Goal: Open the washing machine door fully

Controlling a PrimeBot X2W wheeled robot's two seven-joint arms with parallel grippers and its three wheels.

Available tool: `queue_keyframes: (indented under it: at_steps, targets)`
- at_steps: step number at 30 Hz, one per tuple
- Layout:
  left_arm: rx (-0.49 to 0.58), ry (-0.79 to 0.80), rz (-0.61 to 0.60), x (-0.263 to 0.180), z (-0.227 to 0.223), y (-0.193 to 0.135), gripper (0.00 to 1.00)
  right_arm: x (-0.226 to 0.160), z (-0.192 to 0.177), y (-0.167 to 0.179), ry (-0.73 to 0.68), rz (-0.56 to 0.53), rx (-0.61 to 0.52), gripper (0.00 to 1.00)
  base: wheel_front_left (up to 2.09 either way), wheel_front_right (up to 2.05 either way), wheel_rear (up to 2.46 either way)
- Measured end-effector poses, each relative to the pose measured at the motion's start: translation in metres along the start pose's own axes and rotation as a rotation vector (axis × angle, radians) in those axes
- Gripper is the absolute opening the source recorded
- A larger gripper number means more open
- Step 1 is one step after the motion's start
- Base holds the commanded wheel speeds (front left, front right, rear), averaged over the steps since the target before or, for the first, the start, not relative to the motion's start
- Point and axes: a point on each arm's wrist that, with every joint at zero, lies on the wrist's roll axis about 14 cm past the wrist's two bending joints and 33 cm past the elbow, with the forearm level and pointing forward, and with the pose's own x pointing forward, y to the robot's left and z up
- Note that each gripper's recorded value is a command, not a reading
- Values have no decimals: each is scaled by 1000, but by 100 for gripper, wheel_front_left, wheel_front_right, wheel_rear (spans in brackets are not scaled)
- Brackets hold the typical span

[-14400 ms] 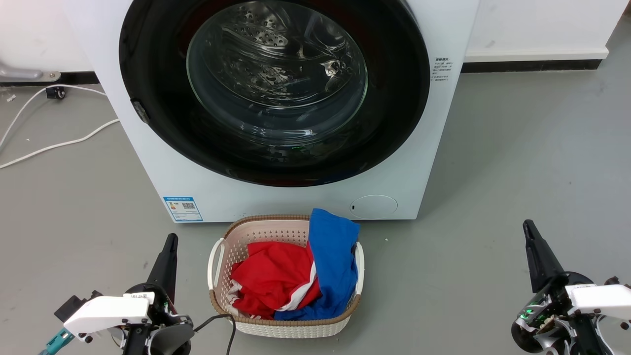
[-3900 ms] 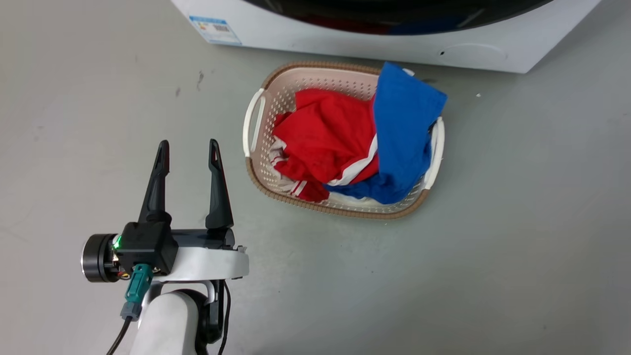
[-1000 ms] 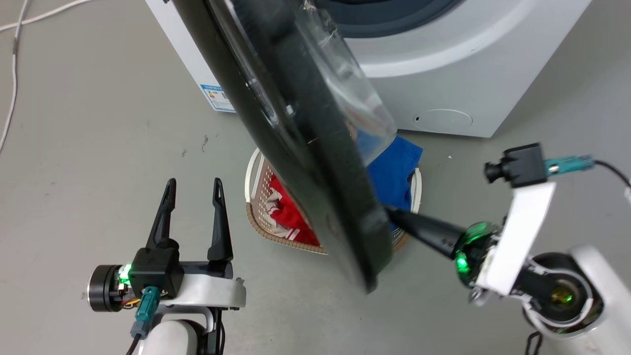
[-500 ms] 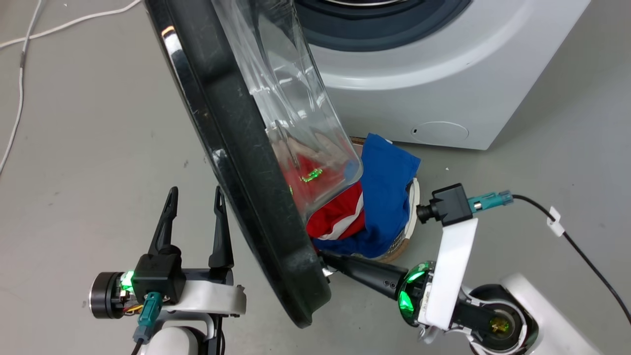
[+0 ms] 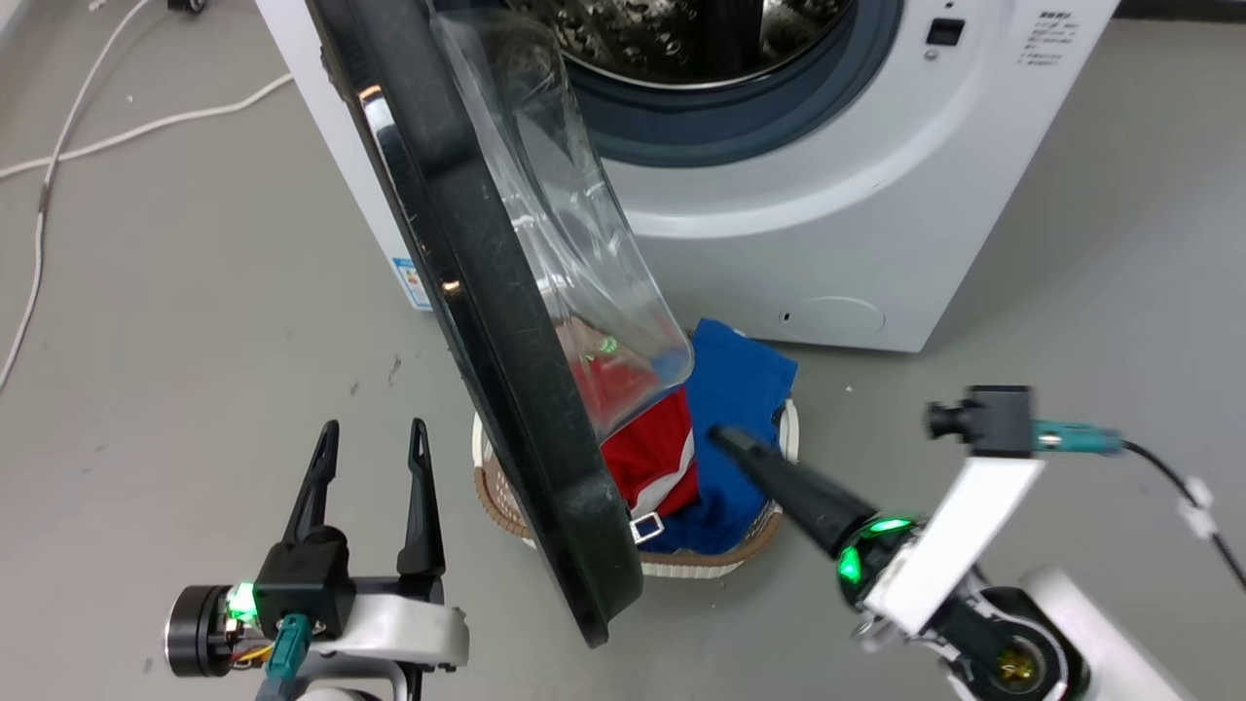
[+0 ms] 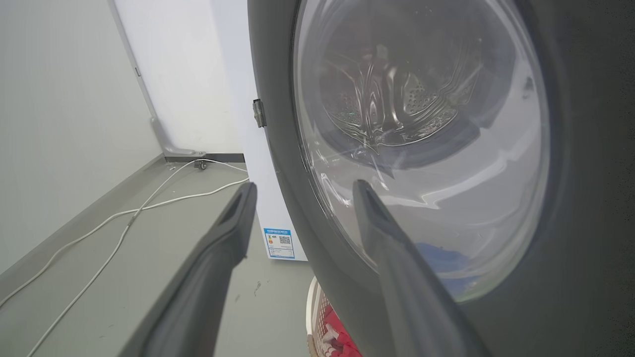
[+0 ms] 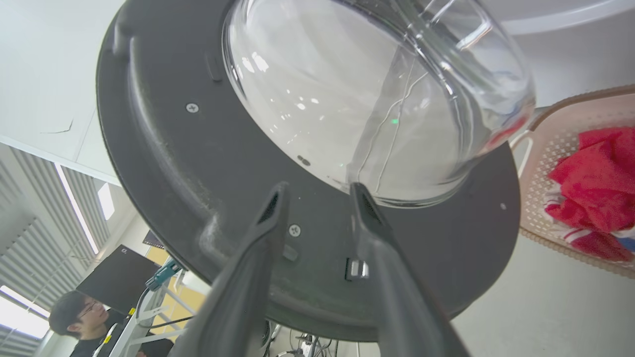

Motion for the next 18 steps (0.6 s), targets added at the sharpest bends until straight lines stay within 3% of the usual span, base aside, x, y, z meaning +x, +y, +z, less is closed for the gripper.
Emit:
queue_keyframes:
  at_steps: [8,18]
  targets:
    - [3,-20,-10,-18,8,1,100,-52,77,5,-491,-69,-224,100,0,0,0]
    - [1,-49,-24,-38,18,0,100,-137,133,26,-820,-232,-668,100,0,0,0]
